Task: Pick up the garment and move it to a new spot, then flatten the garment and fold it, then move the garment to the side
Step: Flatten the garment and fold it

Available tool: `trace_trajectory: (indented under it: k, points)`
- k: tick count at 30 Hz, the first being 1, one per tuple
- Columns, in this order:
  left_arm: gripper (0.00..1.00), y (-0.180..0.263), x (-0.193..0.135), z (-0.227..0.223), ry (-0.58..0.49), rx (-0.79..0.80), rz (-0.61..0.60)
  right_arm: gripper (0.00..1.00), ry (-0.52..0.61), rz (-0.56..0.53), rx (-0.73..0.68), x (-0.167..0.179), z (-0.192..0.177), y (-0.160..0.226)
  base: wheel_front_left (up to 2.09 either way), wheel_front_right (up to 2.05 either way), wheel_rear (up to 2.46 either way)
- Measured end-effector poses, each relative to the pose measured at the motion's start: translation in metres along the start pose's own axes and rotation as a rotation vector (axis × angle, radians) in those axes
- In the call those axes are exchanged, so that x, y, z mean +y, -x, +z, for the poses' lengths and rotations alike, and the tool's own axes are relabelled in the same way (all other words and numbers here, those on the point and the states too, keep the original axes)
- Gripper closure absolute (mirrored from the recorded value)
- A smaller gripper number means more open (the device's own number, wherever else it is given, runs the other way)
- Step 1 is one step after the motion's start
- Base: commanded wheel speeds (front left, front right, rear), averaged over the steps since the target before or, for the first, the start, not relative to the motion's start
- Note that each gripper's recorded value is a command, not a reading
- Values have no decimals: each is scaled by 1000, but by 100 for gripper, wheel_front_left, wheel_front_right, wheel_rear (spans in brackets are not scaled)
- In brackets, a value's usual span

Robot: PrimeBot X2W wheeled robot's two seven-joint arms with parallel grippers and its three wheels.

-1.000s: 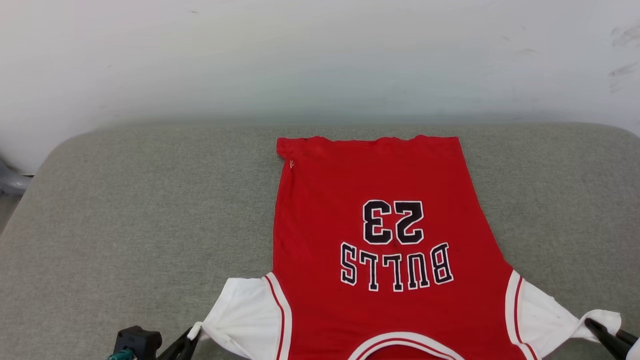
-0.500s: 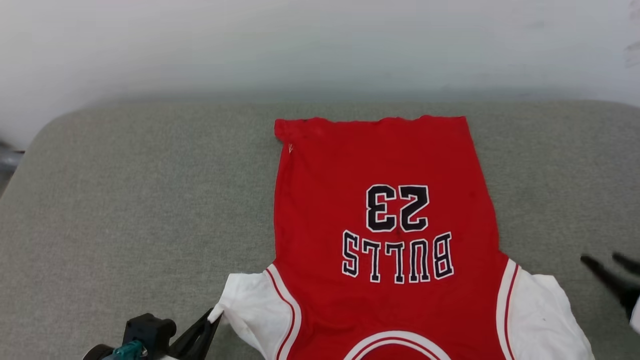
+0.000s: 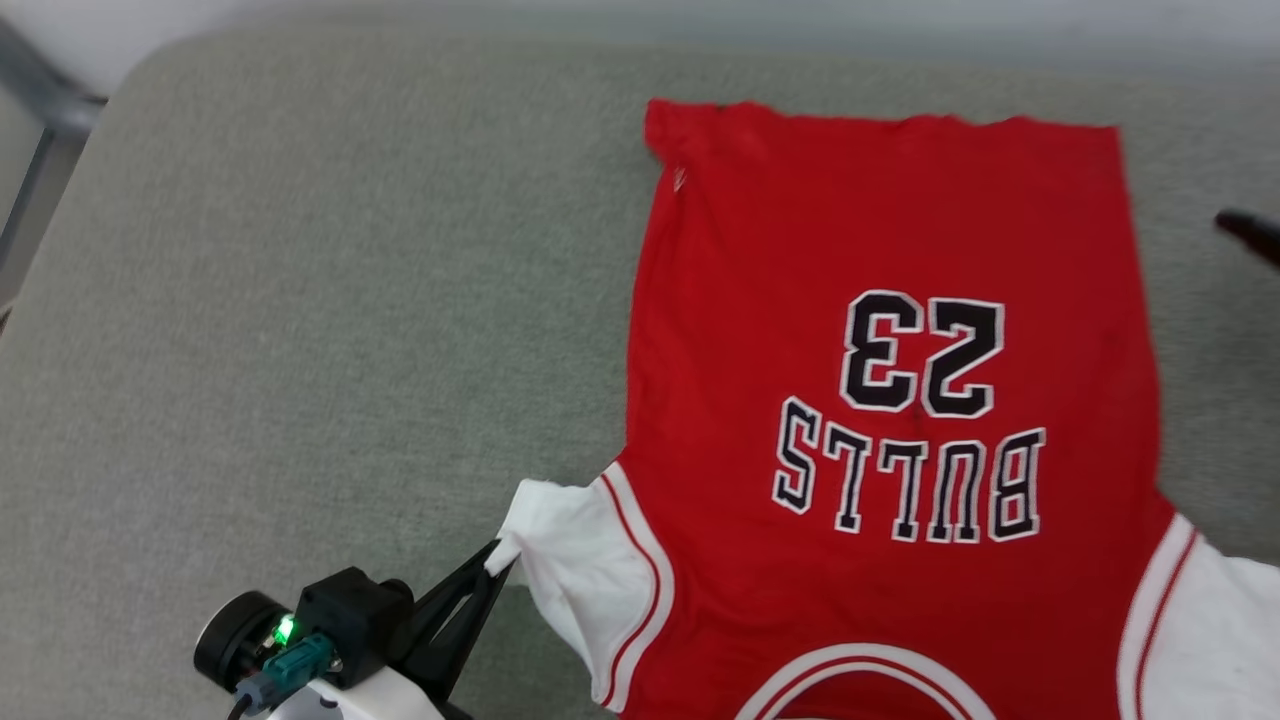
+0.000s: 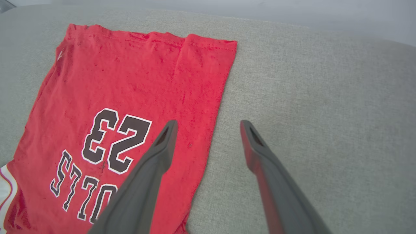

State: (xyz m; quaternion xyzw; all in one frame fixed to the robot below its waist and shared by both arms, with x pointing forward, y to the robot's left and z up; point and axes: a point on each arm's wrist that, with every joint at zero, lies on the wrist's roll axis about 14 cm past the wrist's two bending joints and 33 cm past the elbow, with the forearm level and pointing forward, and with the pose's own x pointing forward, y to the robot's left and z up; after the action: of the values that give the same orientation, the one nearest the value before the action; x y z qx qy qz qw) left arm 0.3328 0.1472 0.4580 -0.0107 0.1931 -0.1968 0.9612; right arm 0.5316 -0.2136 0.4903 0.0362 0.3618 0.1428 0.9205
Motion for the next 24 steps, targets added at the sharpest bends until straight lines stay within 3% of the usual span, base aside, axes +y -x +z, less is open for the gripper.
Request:
trace_trajectory:
  k: [5, 9, 17, 24]
  points:
    - [100, -11, 9, -4, 15, 11, 24, 0, 10, -72, 163, -8, 17, -57, 0, 0, 0]
    - [100, -16, 17, -9, 29, 22, 46, 0, 15, -119, 195, -12, 32, -92, 0, 0, 0]
    - [100, -16, 36, -25, 48, 69, 120, 0, -10, -118, 327, 7, -1, -175, 0, 0, 0]
    - [100, -14, 48, -32, 42, 92, 159, 0, -10, -97, 389, 20, -21, -195, 0, 0, 0]
